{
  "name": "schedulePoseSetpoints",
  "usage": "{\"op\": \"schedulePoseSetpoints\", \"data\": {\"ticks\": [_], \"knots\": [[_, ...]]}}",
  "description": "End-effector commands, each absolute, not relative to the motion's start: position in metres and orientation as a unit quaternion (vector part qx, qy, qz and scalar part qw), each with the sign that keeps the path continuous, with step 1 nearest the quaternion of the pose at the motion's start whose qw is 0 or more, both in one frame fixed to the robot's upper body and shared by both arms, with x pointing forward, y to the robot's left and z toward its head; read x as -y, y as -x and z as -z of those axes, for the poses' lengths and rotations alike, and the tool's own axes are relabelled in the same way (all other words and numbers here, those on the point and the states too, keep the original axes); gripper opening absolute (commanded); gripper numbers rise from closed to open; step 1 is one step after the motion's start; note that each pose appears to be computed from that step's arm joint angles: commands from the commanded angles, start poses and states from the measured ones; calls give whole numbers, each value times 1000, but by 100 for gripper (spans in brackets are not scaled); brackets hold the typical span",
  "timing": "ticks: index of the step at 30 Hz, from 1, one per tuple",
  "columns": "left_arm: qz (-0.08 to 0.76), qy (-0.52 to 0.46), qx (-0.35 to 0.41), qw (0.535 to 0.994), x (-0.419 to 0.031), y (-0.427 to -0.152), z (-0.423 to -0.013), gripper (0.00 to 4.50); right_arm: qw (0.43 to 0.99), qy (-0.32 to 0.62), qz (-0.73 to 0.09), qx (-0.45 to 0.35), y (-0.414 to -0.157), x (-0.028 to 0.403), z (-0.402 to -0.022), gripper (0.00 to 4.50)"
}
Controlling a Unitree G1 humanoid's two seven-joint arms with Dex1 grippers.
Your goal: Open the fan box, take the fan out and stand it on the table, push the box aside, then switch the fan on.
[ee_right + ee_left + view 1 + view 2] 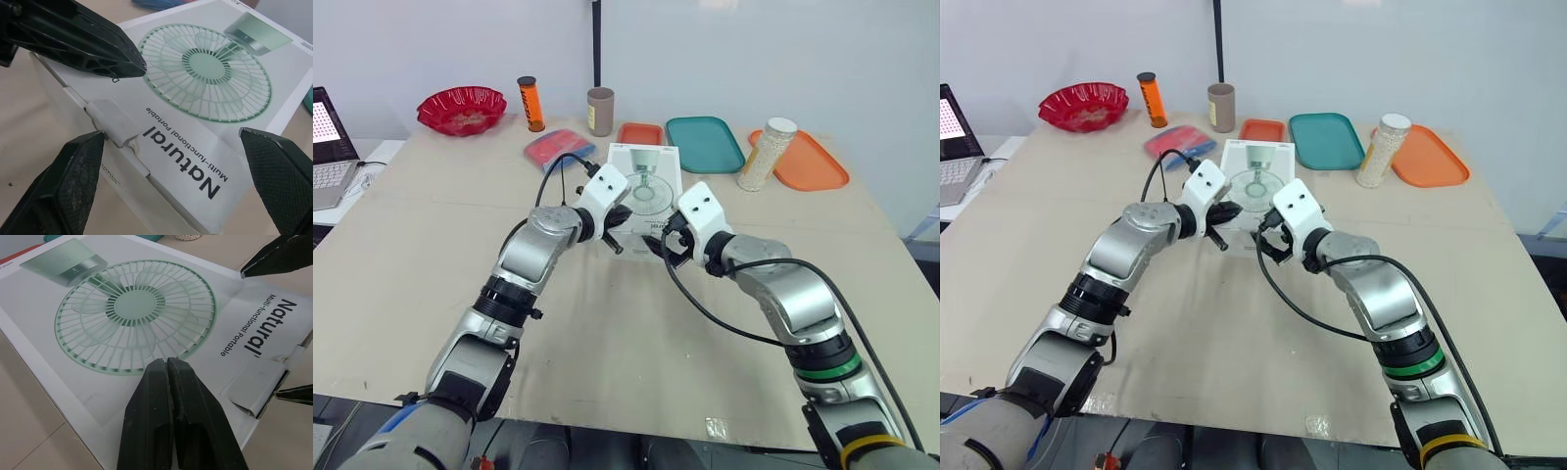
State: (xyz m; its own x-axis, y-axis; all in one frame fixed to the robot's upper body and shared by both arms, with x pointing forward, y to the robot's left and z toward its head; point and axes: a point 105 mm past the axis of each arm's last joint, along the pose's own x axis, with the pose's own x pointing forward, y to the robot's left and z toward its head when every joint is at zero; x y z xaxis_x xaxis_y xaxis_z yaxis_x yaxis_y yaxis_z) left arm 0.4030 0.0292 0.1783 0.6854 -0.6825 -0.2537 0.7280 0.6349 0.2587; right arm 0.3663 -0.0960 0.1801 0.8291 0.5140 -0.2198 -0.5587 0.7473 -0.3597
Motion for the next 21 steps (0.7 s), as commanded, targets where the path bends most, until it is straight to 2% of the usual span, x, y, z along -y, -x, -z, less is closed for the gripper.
{"op": "schedulePoseSetpoints", "data": {"ticks": [1,21], "knots": [[399,-173,-91,896,-27,-399,-163,17,935,213,-284,-22,-368,95,-198,450],[417,-164,-87,890,-13,-391,-159,17,937,217,-272,-14,-376,99,-208,450]]}}
